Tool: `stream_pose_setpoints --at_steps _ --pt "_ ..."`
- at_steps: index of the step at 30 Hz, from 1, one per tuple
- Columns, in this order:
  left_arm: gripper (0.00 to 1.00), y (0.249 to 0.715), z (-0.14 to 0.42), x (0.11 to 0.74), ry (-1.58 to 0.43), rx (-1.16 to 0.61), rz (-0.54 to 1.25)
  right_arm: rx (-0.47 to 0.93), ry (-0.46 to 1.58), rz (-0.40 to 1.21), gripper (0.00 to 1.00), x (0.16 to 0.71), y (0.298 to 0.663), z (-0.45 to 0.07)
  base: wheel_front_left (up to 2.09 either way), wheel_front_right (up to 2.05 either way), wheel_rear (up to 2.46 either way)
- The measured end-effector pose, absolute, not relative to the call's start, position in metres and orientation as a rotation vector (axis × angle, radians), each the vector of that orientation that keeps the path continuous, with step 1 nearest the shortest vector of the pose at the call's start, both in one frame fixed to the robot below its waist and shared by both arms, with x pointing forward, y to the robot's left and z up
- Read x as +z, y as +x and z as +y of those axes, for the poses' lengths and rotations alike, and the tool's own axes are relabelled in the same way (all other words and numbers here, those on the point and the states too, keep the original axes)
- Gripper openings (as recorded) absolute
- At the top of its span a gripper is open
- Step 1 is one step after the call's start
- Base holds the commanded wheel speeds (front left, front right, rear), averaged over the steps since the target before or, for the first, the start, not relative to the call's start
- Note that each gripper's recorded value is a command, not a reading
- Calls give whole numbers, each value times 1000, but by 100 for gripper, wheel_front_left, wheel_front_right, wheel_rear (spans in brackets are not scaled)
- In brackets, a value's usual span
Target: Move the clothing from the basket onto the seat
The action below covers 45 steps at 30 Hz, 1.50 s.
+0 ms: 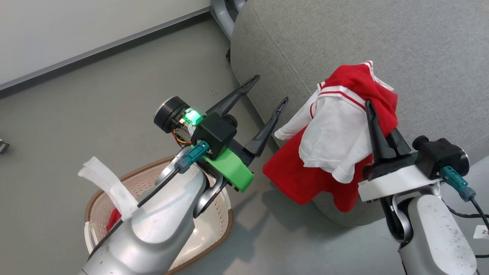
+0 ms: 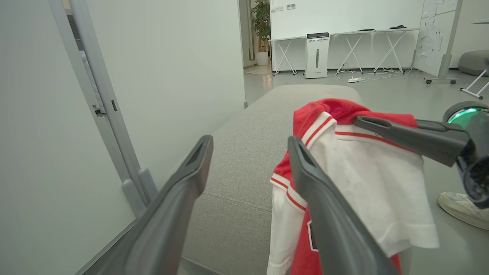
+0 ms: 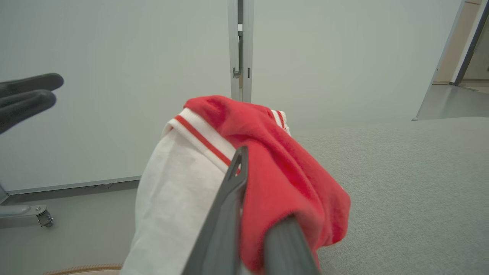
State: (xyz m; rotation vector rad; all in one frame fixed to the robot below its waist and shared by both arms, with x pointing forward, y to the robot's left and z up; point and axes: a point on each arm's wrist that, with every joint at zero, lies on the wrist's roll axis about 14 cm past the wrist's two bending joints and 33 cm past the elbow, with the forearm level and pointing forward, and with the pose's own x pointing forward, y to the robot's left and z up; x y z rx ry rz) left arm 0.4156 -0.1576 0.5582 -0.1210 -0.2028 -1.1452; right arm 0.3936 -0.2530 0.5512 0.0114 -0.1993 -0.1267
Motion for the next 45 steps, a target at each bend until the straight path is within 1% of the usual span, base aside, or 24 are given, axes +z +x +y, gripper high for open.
stream_pose_setpoints --at_steps 4,12,23,30,31,38,42,45 --pt "100 419 -155 554 -115 -1139 -196 -143 5 -216 0 557 397 -260 0 0 0" --pt "100 429 -150 539 -117 -1127 -175 -178 -56 -338 0 602 430 -280 0 0 0" --pt "100 460 -140 507 -111 -1103 -137 -228 -220 -478 0 663 489 -319 0 0 0" --pt "100 480 -135 478 -120 -1087 -101 -277 -320 -536 0 694 527 -353 0 0 0" --pt "100 485 -135 468 -126 -1084 -91 -294 -334 -539 0 698 539 -364 0 0 0" --pt "100 494 -130 436 -151 -1070 -37 -322 -361 -497 0 686 573 -386 0 0 0" --pt "100 496 -125 422 -156 -1057 -11 -312 -324 -404 0 645 591 -385 0 0 0" --pt "100 497 -122 417 -156 -1049 1 -307 -276 -332 0 611 597 -382 0 0 0"
